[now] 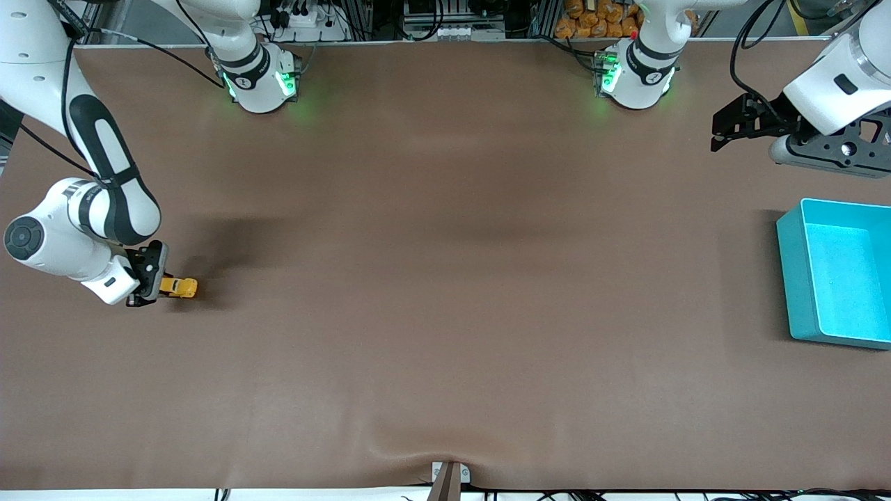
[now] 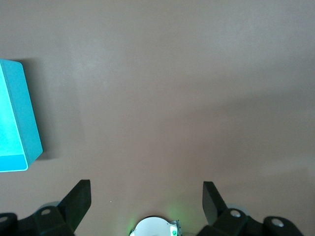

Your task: Wind and store yellow beetle car

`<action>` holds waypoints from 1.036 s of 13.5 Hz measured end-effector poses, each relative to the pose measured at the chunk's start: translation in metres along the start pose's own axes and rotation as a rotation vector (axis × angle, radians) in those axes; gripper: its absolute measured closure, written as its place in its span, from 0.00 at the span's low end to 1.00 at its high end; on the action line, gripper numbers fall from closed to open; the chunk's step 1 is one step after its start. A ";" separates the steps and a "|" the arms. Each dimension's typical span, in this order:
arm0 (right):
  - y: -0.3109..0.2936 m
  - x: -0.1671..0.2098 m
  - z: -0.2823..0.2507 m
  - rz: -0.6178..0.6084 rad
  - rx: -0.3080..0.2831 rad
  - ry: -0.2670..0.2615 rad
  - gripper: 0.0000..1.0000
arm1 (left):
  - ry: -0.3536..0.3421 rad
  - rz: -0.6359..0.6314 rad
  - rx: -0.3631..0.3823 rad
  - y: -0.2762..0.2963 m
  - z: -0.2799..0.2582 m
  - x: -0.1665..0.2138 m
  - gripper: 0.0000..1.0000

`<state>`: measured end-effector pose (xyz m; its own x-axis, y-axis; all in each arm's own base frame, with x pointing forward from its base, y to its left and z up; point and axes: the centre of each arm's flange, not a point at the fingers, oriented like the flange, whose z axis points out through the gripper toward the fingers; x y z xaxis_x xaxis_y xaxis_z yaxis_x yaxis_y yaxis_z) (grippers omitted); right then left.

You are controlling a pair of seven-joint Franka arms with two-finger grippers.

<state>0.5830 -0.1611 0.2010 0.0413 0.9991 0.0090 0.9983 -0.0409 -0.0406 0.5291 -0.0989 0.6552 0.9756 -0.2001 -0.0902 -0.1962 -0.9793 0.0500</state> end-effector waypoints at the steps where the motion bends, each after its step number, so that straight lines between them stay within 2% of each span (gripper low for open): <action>1: -0.001 -0.004 0.000 -0.005 -0.004 -0.001 0.60 | -0.001 0.000 0.000 0.000 0.000 0.000 0.00; 14: -0.009 -0.048 0.000 -0.019 -0.045 -0.011 0.60 | -0.005 -0.001 0.000 -0.001 0.002 0.001 0.00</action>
<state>0.5719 -0.2084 0.2013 0.0218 0.9998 -0.0019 0.9998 -0.0218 0.0043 0.5299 -0.0986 0.6529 0.9753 -0.1993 -0.0949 -0.1953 -0.9795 0.0501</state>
